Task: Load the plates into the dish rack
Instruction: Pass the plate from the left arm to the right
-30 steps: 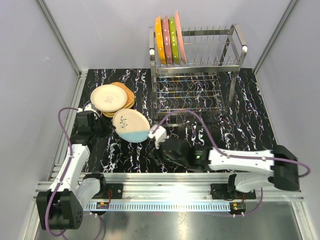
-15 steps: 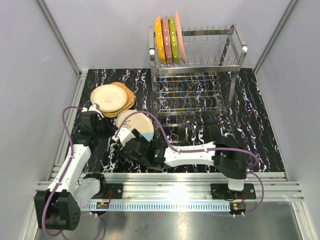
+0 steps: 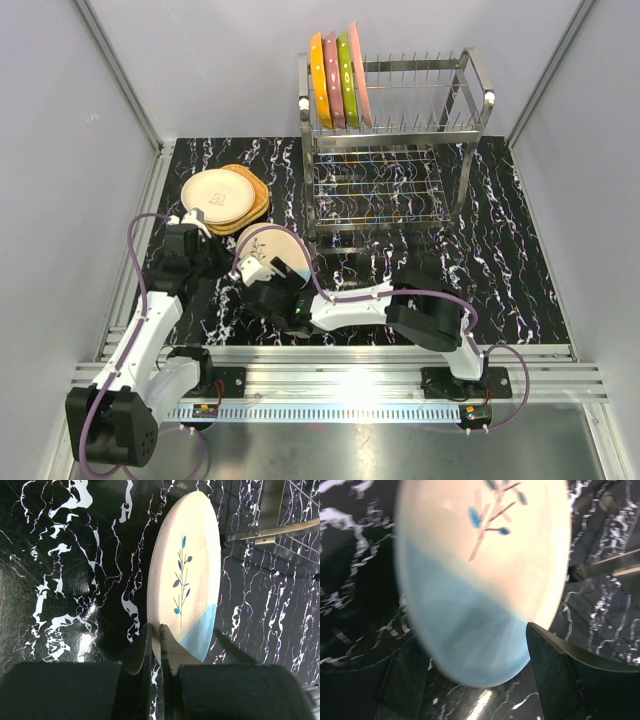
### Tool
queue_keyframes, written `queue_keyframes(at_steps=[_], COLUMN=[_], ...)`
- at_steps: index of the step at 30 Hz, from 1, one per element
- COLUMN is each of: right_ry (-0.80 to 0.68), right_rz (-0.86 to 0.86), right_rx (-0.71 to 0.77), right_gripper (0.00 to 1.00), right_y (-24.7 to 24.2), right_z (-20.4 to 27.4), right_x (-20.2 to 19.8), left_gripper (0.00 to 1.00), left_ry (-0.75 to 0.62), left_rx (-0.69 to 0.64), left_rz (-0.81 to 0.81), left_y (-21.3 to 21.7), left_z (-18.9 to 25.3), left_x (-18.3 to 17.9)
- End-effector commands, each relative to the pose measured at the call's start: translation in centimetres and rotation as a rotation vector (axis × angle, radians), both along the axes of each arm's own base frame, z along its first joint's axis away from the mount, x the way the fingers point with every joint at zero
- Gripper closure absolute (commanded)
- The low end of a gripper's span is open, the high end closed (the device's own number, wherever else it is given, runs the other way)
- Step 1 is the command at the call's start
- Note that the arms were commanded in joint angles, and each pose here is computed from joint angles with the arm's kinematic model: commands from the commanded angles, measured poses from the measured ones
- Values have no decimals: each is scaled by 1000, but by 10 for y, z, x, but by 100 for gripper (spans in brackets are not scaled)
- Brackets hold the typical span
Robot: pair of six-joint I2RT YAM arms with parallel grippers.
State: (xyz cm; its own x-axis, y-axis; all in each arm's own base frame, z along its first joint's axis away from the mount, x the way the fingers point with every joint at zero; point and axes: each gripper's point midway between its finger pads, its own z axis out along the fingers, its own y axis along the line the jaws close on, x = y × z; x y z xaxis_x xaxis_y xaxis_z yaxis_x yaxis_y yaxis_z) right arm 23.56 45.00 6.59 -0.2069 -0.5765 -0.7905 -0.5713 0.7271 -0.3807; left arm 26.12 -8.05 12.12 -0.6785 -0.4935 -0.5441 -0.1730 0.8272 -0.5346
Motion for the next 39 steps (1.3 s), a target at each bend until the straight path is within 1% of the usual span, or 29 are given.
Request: queue_keyframes(at_steps=[1, 5, 7, 11, 12, 13, 16, 19, 21, 23, 26, 28, 30, 32, 35, 36, 37, 38, 39], right_ry=[-89, -125, -129, -127, -124, -125, -106, -87, -75, -64, -48, -25, -11, 8, 25, 31, 36, 47, 56], right_rz=[-96, -79, -67, -44, -37, -36, -21, -18, -8, -9, 1, -5, 2, 8, 1, 0, -1, -4, -6], right_rx=[47, 33, 21, 8, 8, 13, 28, 51, 73, 95, 116, 163, 177, 197, 224, 221, 250, 234, 230], right_gripper=[20, 23, 26, 40, 45, 53, 65, 72, 79, 84, 87, 89, 90, 91, 92, 92, 92, 92, 92], right_y=[-3, -2, 0, 0, 1, 0, 0, -4, -5, -10, -17, -21, -23, -27, -33, -37, -38, -45, -50], right_z=[23, 30, 29, 28, 28, 30, 33, 41, 47, 54, 62, 68, 70, 73, 77, 74, 82, 79, 75], right_x=[22, 26, 25, 24, 23, 23, 18, 14, 10, 7, 0, -9, -15, -22, -29, -32, -35, -37, -40], left_gripper=[100, 100, 100, 100, 100, 100, 100, 100, 100, 91, 76, 59, 50, 42, 39, 35, 31, 29, 23], left_ry=[-139, -136, -130, -124, -122, -122, -117, -117, -110, -116, -125, -132, -138, -149, -161, -161, -166, -166, -167], left_rx=[-44, -60, -61, -64, -61, -57, -63, -69, -67, -66, -64, -62, -58, -54, -34, -19, 17, 35, 51], left_rz=[-59, -87, -99, -117, -120, -122, -141, -162, -169, -170, -175, -178, -183, -185, -185, -183, -169, -161, -156], left_y=[-14, -19, -20, -23, -23, -22, -25, -28, -29, -29, -30, -30, -30, -30, -28, -26, -20, -17, -14], left_z=[40, 39, 39, 40, 40, 40, 39, 41, 41, 45, 49, 53, 55, 61, 66, 66, 68, 68, 68], left_x=[14, 12, 11, 9, 9, 9, 8, 10, 11, 13, 16, 18, 20, 22, 26, 28, 31, 32, 33])
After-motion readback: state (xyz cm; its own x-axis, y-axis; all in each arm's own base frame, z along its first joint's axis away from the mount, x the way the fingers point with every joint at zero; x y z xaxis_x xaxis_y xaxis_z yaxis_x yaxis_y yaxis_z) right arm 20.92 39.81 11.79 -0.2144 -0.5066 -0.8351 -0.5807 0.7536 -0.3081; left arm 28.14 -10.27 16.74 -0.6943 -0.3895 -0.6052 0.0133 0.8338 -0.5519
